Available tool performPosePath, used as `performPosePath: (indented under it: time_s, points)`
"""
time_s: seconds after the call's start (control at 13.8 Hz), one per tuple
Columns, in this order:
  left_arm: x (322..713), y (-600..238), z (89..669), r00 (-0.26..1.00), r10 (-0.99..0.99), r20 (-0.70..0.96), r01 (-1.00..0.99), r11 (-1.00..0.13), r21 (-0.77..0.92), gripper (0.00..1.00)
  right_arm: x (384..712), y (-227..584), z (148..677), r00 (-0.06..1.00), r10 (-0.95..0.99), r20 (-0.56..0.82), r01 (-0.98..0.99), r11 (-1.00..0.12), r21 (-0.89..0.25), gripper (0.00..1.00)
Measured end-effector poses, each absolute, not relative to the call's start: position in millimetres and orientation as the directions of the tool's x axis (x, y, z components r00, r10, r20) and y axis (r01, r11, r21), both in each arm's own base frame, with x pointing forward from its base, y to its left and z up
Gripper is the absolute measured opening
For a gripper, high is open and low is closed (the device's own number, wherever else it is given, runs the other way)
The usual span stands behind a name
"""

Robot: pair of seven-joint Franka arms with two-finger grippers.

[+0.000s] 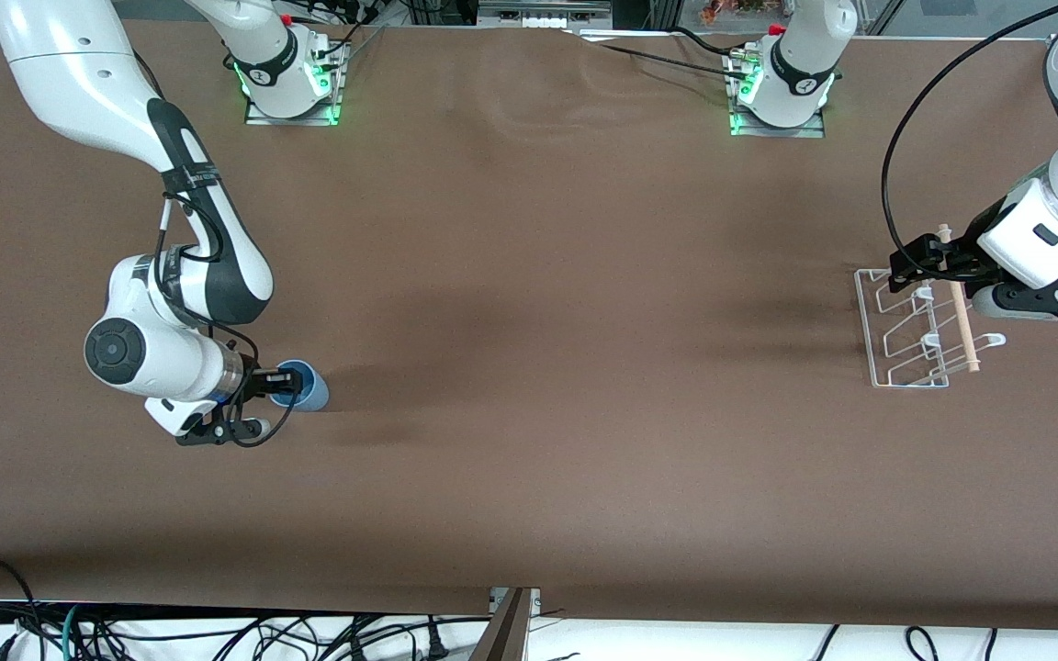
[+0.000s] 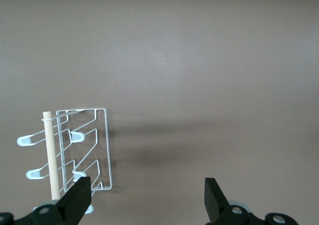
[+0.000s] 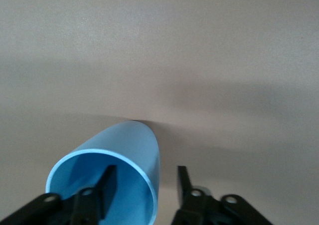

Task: Transfer cup to left arm and place on rack
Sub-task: 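Lift the blue cup with the right gripper while the left gripper approaches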

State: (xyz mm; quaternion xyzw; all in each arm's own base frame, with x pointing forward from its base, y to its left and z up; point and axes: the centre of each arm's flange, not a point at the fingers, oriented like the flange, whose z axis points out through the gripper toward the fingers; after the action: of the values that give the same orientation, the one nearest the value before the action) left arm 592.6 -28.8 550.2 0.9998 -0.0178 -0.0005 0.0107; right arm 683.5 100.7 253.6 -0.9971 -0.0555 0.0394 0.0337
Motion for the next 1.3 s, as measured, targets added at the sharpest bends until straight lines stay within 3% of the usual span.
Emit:
performPosePath:
  time_s: [0.29,0.36,0.65,0.87,1.09,1.3]
  points:
    - [593,-29,550,0.999,-0.035,-0.001,-0.035,-0.999,0.021,1.0,683,106,254,0.992,0.104,-0.076,0.099,-0.993,-0.071,0.09]
    - [593,-29,550,0.999,-0.035,-0.002,-0.035,-0.999,0.021,1.0,683,107,253,0.993,0.093,-0.077,0.088,-0.993,-0.074,0.05]
    - [588,-27,554,0.999,-0.034,-0.031,-0.033,-0.999,0.021,1.0,687,134,270,0.994,-0.078,-0.083,-0.09,-0.983,-0.162,0.05]
    - [579,-27,567,0.997,-0.035,-0.069,-0.033,-0.999,0.021,1.0,677,196,289,0.974,-0.151,-0.168,-0.19,-0.949,-0.25,0.05]
    - [574,-28,566,0.994,-0.034,-0.106,-0.03,-0.999,0.042,1.0,665,272,333,0.925,-0.269,-0.27,-0.356,-0.863,-0.359,0.05]
    - [578,-40,554,0.99,-0.053,-0.134,-0.031,-0.986,0.161,1.0,644,347,397,0.876,-0.332,-0.349,-0.46,-0.794,-0.398,0.05]
